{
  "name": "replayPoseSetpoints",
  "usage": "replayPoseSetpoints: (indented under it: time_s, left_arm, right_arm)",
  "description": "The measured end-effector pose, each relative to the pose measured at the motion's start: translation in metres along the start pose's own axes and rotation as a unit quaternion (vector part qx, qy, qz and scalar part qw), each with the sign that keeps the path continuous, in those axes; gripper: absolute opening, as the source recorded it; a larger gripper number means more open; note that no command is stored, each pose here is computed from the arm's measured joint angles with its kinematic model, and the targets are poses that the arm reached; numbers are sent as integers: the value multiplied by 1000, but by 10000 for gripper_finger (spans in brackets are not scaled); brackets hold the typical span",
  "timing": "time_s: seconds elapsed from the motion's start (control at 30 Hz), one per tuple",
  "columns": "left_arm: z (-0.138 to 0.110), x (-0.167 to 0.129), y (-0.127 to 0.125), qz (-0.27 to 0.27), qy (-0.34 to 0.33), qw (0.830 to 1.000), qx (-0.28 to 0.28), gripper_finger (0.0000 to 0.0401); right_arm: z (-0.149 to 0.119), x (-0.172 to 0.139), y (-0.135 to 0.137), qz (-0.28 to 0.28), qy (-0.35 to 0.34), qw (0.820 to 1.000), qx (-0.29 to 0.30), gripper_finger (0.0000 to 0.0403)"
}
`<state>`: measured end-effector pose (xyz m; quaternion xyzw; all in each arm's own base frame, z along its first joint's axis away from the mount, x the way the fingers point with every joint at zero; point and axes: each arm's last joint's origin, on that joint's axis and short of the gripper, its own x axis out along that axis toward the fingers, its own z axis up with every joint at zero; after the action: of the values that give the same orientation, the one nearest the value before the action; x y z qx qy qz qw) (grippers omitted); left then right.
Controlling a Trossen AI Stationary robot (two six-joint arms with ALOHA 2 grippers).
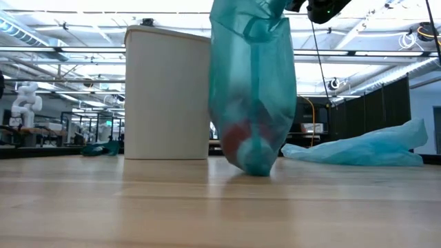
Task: Place trash/remove bag and relplace
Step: Close the blue trash bag
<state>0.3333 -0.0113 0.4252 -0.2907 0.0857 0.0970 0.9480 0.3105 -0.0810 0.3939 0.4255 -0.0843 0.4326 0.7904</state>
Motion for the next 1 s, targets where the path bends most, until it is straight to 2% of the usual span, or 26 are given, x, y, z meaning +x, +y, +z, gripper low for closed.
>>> replayPoseSetpoints:
  time_s: [0.33, 0.5, 0.67, 0.77, 1.0]
  left_arm:
    - [3, -4, -13, -69, -10, 998, -1, 0]
    - [4, -7, -16, -77, -15, 997, 3, 0]
    - [0, -9, -21, -71, -19, 996, 47, 2]
    - [-2, -9, -24, -71, -23, 996, 56, 14]
    - [12, -30, -35, -137, -58, 988, 45, 41]
  right_arm:
    - [8, 5, 10, 19, -9, 1000, -15, 171]
    - [14, 11, 19, 30, 4, 999, -27, 171]
    - [16, 12, 19, 26, 7, 999, -24, 171]
    - [16, 12, 19, 23, 4, 999, -27, 171]
    - [18, 11, 20, 24, -6, 999, -32, 171]
